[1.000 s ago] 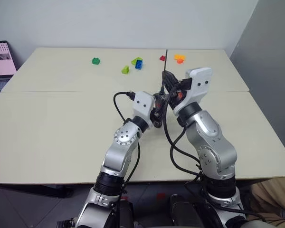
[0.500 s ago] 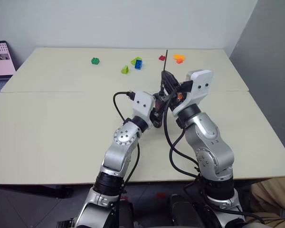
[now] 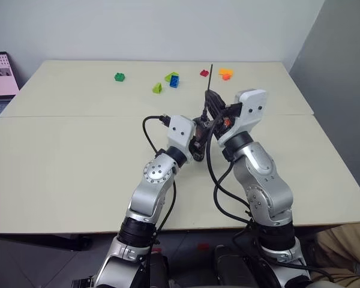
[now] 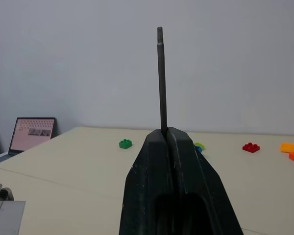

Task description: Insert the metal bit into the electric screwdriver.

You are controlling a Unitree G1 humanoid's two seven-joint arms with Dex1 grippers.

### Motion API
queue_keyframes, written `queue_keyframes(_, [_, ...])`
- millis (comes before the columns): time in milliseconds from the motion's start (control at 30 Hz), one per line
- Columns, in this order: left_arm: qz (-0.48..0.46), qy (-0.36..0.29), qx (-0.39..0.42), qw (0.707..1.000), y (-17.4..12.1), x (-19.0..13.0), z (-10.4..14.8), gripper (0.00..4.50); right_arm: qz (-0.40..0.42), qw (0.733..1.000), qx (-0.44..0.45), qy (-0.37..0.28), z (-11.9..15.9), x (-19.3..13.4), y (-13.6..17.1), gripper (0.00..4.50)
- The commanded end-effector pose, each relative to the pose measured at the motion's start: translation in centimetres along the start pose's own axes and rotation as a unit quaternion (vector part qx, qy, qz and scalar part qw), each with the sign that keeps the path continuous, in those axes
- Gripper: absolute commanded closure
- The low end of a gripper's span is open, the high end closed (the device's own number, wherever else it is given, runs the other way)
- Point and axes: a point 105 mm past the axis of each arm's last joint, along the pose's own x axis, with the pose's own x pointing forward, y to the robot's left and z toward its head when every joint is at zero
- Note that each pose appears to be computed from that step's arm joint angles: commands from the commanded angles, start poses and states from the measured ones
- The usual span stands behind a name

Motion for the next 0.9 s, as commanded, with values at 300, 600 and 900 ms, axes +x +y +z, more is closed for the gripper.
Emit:
queue_keyframes(300, [0.009,-0.015,0.016,1.0,0.6,-0.1,1.1,2.85,-0.004,1.0,-0.002,-0.025,0.9,0.3,0.1,4.5])
queue_keyframes(600, [0.008,-0.015,0.015,1.0,0.5,-0.1,1.0,2.85,0.004,1.0,0.003,-0.012,0.3,0.2,0.6,4.5])
queue_keyframes(900, [0.008,-0.014,0.015,1.0,0.5,-0.1,1.0,2.85,0.009,1.0,0.004,-0.003,-0.1,0.1,0.9,4.5])
